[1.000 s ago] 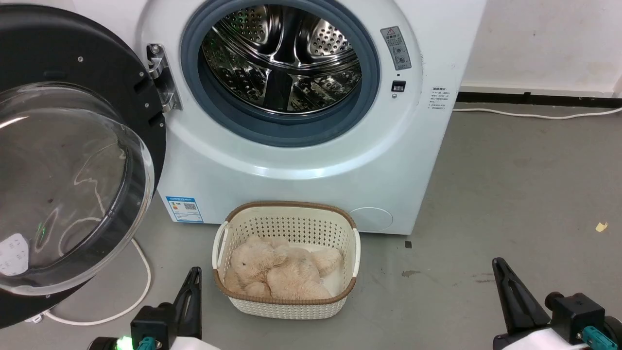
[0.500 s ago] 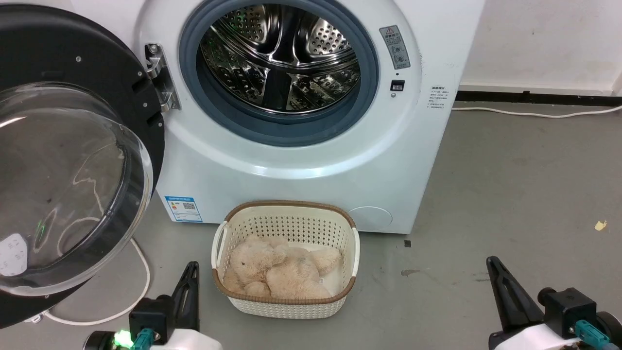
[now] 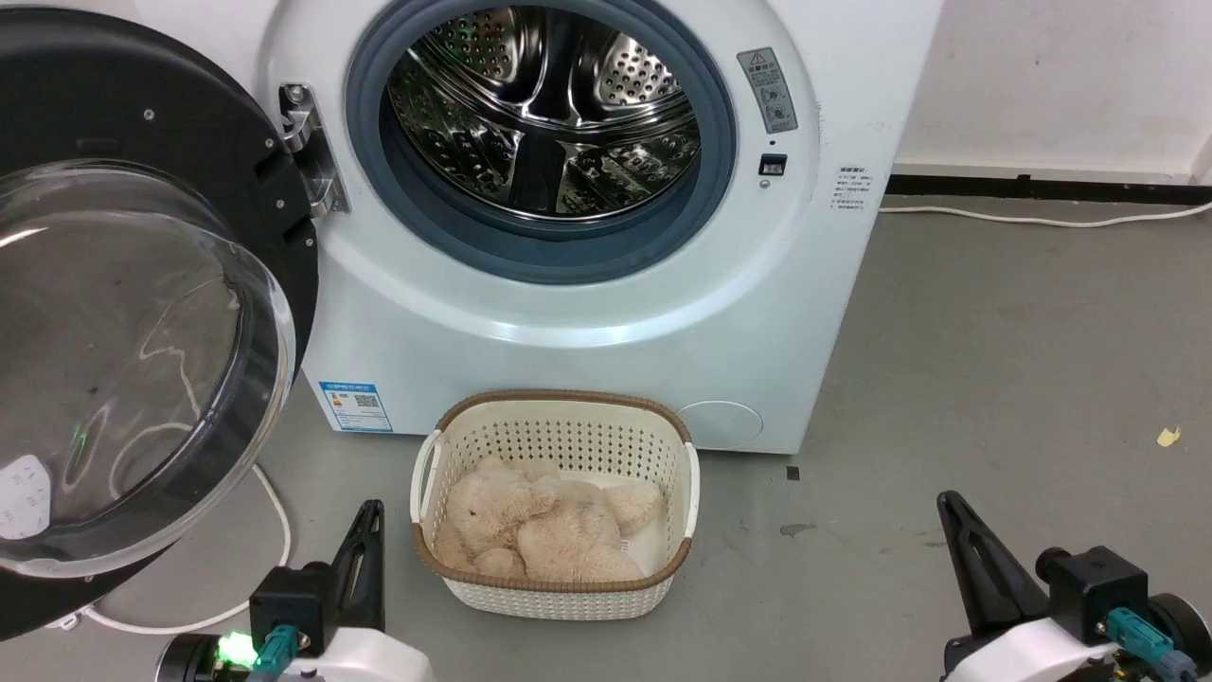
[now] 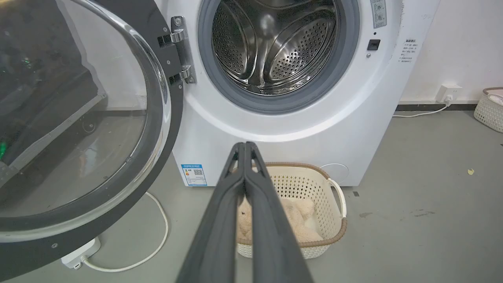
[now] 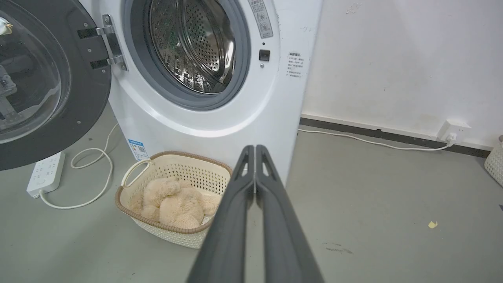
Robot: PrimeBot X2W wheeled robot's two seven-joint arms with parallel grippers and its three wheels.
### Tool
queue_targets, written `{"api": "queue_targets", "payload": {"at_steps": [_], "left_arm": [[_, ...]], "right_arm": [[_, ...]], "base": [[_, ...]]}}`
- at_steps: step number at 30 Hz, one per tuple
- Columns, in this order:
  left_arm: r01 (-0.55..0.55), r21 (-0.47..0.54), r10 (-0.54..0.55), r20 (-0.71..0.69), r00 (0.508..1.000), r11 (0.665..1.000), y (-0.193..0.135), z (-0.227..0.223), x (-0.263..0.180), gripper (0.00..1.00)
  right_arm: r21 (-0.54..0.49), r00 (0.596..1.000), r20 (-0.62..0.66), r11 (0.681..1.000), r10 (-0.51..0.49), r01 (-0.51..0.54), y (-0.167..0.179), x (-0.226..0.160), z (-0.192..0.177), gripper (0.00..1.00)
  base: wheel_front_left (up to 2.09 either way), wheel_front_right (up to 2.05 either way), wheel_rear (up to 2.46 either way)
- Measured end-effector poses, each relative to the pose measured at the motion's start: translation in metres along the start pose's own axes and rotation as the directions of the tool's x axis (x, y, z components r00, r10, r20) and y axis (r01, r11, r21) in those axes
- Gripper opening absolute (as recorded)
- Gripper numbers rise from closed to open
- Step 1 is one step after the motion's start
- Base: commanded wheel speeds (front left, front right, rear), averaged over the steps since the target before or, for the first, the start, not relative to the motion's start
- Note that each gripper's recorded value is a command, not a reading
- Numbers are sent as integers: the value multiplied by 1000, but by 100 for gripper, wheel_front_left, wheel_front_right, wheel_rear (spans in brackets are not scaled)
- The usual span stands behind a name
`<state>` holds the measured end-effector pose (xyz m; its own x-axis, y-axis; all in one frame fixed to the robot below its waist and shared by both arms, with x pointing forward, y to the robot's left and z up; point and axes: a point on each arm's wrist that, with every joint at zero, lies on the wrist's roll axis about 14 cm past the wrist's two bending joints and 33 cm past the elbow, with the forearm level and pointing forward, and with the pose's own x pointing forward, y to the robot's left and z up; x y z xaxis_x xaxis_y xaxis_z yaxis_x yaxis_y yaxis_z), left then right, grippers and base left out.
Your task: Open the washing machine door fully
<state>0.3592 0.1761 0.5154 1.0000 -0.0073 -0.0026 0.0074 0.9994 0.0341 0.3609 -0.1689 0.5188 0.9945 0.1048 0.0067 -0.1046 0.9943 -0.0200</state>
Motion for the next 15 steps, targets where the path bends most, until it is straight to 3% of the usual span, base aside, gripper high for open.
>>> {"api": "queue_targets", "payload": {"at_steps": [15], "left_arm": [[-7,3,7,-8,1000,1000,2,3,5,0]], "right_arm": [[-12,1000,-10,1000,12,-12,3,5,2,0]], "base": [[0,0,0]]}}
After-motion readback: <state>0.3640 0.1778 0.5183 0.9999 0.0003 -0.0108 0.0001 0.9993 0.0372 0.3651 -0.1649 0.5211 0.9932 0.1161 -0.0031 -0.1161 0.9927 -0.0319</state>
